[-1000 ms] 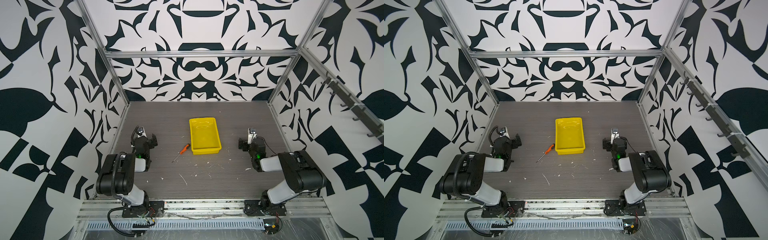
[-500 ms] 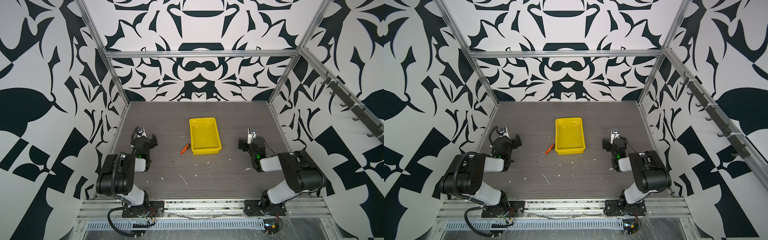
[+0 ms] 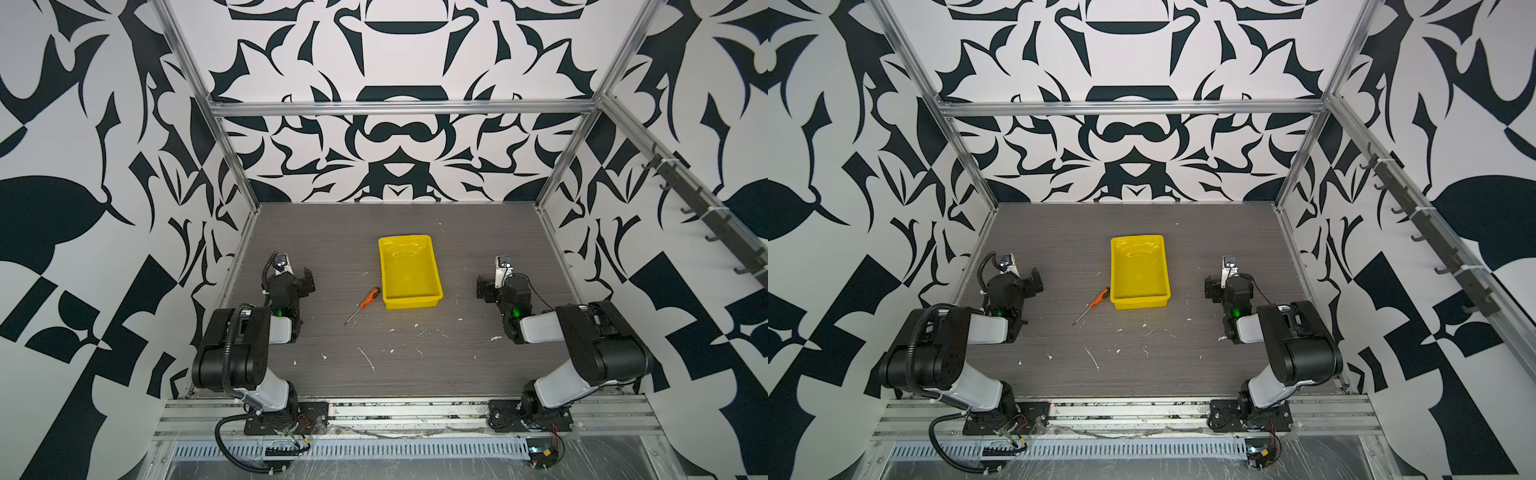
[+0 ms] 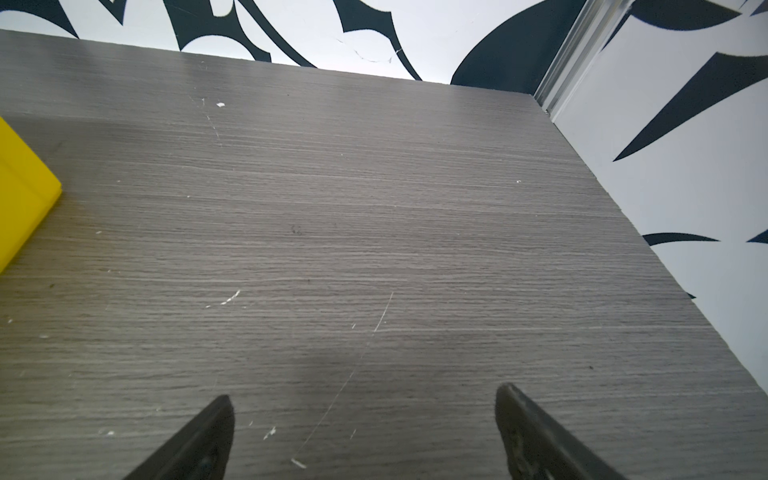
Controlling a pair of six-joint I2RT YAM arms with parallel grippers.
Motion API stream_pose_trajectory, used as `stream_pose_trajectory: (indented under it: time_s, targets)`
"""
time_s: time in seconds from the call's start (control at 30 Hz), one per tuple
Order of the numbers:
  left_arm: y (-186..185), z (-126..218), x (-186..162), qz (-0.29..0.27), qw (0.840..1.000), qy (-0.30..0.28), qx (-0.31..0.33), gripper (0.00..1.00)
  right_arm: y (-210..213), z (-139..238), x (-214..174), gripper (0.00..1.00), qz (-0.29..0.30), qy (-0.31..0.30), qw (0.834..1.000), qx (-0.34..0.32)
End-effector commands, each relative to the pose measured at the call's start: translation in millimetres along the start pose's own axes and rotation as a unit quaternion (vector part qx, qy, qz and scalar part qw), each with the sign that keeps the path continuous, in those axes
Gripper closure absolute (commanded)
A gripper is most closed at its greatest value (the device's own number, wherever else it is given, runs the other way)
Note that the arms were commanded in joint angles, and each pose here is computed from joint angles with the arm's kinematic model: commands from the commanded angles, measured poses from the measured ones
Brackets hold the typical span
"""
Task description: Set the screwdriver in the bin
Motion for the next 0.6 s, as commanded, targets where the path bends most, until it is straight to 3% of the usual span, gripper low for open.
stream_pose_trajectory:
  time_s: [0.0, 0.57]
  targets:
    - [-1.2, -1.3, 5.7, 0.005, 1.0, -0.008, -0.002, 0.0, -4.4, 0.6, 13.0, 0.0, -0.006, -0.025, 1.0, -0.007]
    - [-5.1, 3.8, 8.4, 0.003, 1.0, -0.014, -0.022, 0.0, -4.9, 1.4, 12.8, 0.0, -0.008, -0.026, 1.0, -0.009]
Point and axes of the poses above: each gripper's point midway between its finger pads, its own z axis back along the fingers, its own y axis along the line the jaws close on, x = y × z, the point moved 6 cm from there along z, back along the fingers, and after that the axes turned 14 degrees about z, right-handed, at the moved point
